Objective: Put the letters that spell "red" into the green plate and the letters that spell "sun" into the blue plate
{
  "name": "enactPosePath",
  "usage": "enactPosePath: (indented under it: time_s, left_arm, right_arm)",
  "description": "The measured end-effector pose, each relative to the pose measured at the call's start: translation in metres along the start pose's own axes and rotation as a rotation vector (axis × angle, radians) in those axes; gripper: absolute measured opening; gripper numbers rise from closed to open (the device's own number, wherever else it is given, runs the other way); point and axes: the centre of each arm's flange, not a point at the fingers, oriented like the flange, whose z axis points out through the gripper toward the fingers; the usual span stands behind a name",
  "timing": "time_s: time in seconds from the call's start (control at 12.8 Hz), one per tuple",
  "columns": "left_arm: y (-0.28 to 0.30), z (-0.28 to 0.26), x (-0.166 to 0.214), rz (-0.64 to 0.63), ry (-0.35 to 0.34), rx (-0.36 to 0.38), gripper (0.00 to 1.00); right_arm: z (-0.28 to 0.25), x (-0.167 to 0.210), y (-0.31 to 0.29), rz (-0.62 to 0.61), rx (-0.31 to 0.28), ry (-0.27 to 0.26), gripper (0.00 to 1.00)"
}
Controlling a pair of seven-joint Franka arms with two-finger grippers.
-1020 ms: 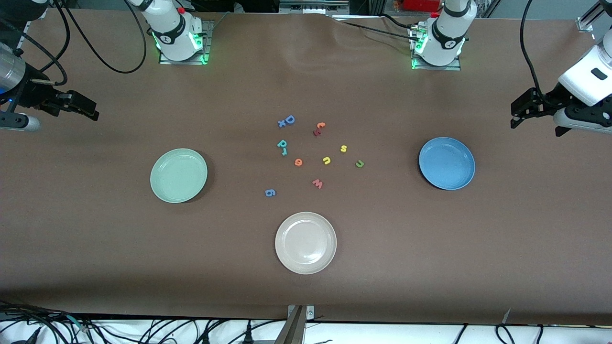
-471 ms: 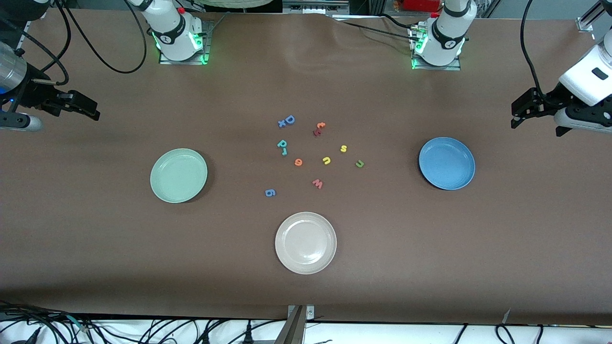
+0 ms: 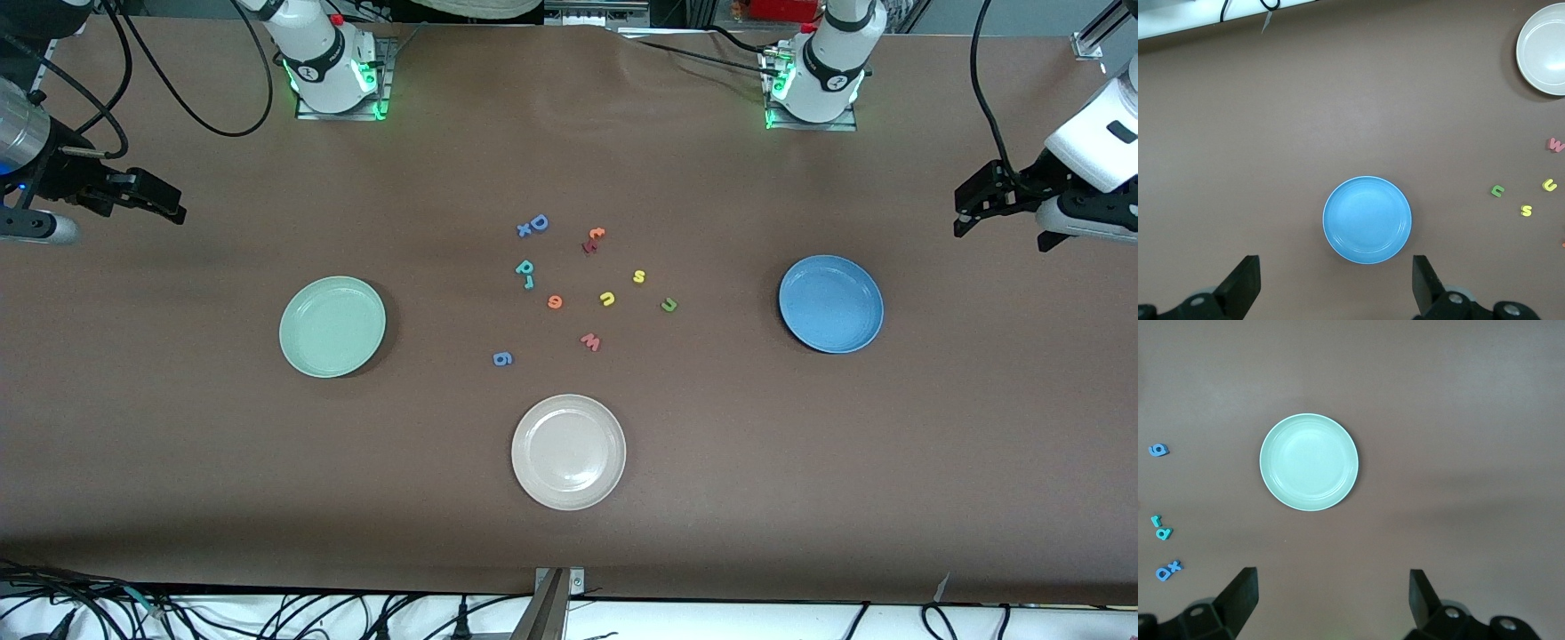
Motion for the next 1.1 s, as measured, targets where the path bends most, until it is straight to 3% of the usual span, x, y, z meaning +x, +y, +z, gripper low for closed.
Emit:
enactPosePath:
  time_s: [1.1]
  left_arm:
    - [0.0059, -0.0008, -0.0089, 0.007, 0.021, 0.006, 1.00]
  right_arm:
    - [0.0016, -0.0038, -0.0067, -0.012, -0.004, -0.026, 1.00]
